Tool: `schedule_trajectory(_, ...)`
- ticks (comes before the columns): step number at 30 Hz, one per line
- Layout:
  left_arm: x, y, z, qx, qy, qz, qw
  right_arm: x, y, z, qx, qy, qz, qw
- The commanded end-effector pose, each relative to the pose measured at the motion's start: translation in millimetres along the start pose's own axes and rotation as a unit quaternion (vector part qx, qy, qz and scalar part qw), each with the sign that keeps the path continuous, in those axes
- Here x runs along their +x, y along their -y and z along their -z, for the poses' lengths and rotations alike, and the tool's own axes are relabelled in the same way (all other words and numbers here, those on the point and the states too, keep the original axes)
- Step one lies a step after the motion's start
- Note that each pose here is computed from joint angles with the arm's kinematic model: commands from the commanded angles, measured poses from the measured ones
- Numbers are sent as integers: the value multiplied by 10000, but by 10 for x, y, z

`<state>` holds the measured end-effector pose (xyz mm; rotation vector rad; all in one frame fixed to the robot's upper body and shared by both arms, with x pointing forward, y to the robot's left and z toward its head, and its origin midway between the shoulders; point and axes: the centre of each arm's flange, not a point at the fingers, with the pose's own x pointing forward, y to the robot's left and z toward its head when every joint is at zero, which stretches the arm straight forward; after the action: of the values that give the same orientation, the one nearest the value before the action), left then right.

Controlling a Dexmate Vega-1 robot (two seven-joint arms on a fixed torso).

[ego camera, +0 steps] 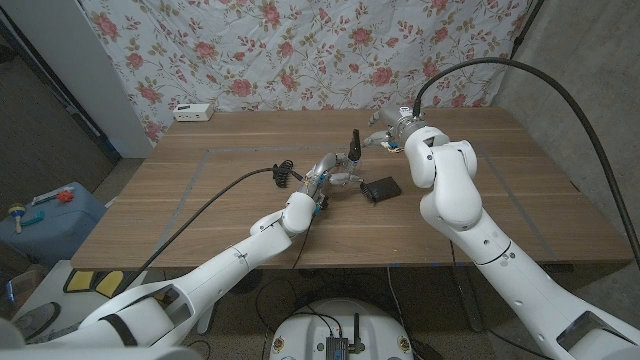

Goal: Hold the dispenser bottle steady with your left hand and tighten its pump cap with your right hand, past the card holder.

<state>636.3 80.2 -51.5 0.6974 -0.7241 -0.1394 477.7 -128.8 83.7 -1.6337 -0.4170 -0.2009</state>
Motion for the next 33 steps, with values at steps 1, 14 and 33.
schedule_trajectory(1, 2, -9, -1, 17, -7, 12, 10000, 4, 39, 2, -287, 354, 60, 9989)
schedule_trajectory(14, 3, -5, -4, 6, -8, -4, 10000, 66, 21, 85, -515, 891, 104, 9946)
schedule_trajectory(33, 0, 18, -48, 75, -25, 29, 10000, 103, -97, 145, -358, 1811, 595, 9810)
